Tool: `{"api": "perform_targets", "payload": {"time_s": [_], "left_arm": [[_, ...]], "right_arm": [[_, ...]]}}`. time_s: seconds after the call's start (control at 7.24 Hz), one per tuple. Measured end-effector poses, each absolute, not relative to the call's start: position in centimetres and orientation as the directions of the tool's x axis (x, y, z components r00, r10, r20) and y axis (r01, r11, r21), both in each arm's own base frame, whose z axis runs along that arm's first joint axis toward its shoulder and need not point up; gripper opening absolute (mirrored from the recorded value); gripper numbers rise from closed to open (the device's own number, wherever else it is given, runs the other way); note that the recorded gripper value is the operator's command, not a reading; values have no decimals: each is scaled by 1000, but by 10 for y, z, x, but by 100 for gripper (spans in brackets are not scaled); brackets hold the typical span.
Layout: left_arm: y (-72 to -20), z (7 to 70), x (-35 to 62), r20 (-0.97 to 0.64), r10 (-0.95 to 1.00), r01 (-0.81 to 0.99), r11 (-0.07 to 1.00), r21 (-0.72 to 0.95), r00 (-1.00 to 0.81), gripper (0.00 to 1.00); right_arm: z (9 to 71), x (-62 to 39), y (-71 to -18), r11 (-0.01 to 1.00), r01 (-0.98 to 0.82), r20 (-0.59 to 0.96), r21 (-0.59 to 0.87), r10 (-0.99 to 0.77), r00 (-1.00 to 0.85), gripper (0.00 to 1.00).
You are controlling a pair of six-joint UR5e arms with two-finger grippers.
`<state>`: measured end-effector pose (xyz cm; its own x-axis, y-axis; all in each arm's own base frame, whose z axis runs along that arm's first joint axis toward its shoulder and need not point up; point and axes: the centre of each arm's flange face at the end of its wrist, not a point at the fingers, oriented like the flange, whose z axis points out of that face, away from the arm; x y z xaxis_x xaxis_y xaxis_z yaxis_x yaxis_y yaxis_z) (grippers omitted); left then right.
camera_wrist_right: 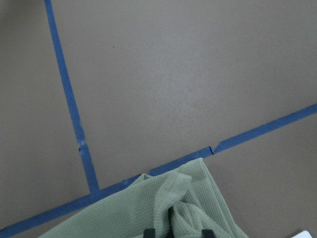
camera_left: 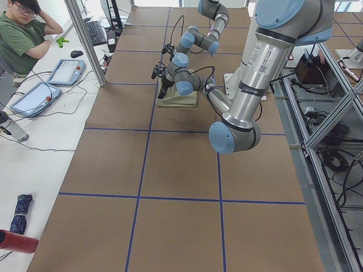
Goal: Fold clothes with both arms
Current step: 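Open both grippers and release the folded edge onto the bundle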
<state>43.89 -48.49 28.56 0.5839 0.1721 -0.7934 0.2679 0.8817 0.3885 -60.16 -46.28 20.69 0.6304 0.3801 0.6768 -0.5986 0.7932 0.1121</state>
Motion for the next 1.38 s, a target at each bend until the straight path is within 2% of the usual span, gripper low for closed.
{"api": "perform_targets", "payload": {"time_s": [0.55,1.1,1.24,1.38], "left_arm": [[-484,285,438,-794,172,269,882,388,583,100],[-484,285,439,-795,171,269,882,387,582,100],[-484,285,439,-795,171,269,882,387,582,100],[-484,286,439,-795,171,268,882,386,583,100]], "right_arm": [[209,-599,-475,773,-626,695,104,393,602,0],[245,-588,-521,744,-655,630,128,449,634,0],[251,-590,-530,740,-659,613,133,461,642,99],[252,-593,-533,747,-648,606,145,451,656,100]]}}
